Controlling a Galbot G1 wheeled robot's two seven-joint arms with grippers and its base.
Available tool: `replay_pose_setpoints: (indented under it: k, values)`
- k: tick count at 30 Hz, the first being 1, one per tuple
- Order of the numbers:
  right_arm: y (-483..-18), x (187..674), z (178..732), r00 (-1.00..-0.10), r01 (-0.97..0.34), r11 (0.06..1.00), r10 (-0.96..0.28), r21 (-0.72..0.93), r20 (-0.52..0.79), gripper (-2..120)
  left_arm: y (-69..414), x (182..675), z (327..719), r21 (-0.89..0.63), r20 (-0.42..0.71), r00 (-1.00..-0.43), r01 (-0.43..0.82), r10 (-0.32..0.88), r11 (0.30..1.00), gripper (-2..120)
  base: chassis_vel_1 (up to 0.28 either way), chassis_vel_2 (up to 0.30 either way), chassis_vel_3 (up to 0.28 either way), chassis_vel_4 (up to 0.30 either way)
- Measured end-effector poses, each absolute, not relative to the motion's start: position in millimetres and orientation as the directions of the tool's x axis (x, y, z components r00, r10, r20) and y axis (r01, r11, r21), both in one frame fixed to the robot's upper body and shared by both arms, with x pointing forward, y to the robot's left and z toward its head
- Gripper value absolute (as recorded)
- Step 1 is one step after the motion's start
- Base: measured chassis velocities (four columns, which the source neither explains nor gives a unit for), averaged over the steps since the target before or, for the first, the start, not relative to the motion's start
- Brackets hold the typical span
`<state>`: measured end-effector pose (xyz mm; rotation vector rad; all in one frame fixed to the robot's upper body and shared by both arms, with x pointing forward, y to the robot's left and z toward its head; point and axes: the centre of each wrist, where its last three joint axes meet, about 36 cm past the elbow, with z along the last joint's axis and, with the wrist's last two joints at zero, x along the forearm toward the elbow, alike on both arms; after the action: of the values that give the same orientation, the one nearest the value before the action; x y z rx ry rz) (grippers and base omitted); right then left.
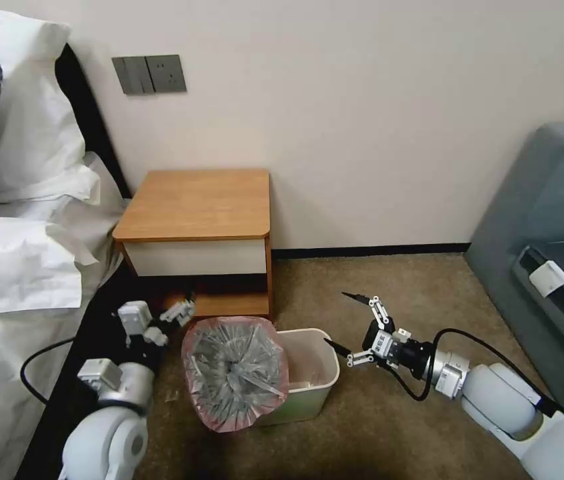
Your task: Pick up the garbage bag from the table and place it over the trash can.
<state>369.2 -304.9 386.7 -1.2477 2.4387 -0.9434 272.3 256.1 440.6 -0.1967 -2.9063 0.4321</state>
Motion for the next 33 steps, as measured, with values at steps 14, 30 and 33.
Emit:
replay_pose_setpoints:
  k: [14, 30, 33]
  values:
    - [-293, 364, 370, -0.623, -0.624, 0.493, -0.782, -0.606, 0.005, 100, 237, 256, 449, -0.362, 0.371, -0.897, 0.099, 0.240, 0.927, 95, 0.000, 0.000, 0.000, 0.000]
    - [-290, 357, 367, -0.617, -0.631, 0.501, -0.787, -0.593, -0.008, 100, 228, 254, 409, -0.314, 0.425, -0.880, 0.077, 0.212, 0.946, 98, 0.000, 0.000, 0.000, 0.000]
    - [-291, 357, 367, -0.617, -0.631, 0.501, -0.787, -0.593, -0.008, 100, 228, 256, 410, -0.310, 0.426, -0.880, 0.078, 0.211, 0.948, 97, 0.000, 0.000, 0.000, 0.000]
